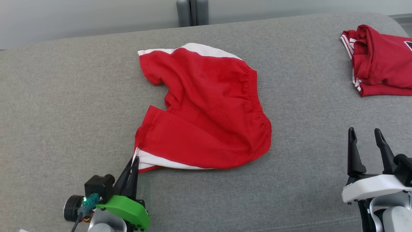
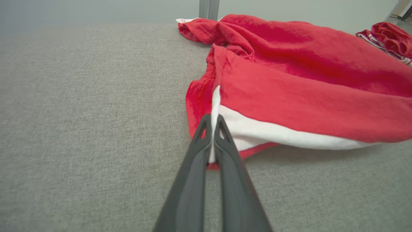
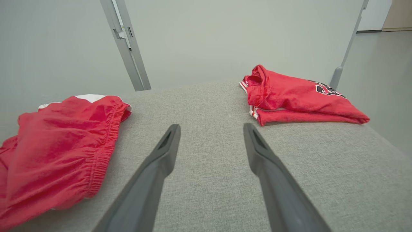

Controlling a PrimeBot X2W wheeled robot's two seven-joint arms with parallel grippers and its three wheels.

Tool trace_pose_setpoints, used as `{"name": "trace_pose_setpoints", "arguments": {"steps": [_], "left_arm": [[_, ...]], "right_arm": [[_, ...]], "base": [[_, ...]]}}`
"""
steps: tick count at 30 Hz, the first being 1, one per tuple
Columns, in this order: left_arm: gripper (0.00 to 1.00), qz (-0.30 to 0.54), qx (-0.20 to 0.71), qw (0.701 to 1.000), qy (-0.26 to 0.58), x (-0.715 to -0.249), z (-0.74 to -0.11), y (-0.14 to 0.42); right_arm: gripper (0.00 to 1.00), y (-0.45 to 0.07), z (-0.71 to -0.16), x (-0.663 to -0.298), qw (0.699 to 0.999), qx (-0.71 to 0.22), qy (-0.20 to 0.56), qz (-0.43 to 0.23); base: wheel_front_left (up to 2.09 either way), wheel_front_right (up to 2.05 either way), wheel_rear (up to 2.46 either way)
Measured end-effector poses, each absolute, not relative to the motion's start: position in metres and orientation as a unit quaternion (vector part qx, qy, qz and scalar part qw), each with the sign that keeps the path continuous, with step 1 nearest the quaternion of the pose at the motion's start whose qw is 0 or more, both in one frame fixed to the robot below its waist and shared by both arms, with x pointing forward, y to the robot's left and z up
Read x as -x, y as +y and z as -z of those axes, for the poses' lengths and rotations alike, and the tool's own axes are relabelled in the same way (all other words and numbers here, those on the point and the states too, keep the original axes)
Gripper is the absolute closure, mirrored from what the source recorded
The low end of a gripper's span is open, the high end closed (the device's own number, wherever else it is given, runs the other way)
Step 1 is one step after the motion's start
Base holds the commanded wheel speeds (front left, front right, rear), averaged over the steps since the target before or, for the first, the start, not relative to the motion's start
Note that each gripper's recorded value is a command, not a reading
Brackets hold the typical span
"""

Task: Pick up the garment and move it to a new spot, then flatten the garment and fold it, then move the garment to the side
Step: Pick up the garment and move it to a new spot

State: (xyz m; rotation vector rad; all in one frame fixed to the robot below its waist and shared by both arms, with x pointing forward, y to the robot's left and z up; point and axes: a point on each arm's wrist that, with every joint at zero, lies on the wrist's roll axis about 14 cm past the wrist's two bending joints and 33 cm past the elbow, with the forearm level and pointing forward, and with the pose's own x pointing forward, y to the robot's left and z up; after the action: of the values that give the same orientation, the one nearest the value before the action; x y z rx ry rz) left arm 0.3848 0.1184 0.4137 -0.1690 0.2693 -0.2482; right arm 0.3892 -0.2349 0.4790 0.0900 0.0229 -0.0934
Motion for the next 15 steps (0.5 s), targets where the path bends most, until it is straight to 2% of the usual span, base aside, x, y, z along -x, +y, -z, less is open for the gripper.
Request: {"name": "trace_pose_setpoints", "arguments": {"steps": [1, 2, 3, 15], "left_arm": [[0.85, 0.121, 0.086, 0.98, 0.13, -0.385, -0.416, 0.119], [0.08, 0.117, 0.088, 0.981, 0.125, -0.385, -0.419, 0.12], [0.0, 0.116, 0.087, 0.982, 0.123, -0.385, -0.421, 0.12], [0.0, 0.091, 0.083, 0.992, 0.033, -0.401, -0.474, 0.133]], "right_arm": [[0.0, -0.233, -0.479, -0.39, 0.998, -0.045, 0.011, 0.044], [0.0, -0.231, -0.48, -0.391, 0.998, -0.046, 0.011, 0.041], [0.0, -0.23, -0.481, -0.392, 0.998, -0.046, 0.01, 0.038], [0.0, -0.227, -0.495, -0.385, 0.998, -0.045, -0.009, 0.033]], "base": [[0.0, 0.0, 0.0], [0.0, 0.0, 0.0], [0.0, 0.0, 0.0], [0.0, 0.0, 0.0]]}}
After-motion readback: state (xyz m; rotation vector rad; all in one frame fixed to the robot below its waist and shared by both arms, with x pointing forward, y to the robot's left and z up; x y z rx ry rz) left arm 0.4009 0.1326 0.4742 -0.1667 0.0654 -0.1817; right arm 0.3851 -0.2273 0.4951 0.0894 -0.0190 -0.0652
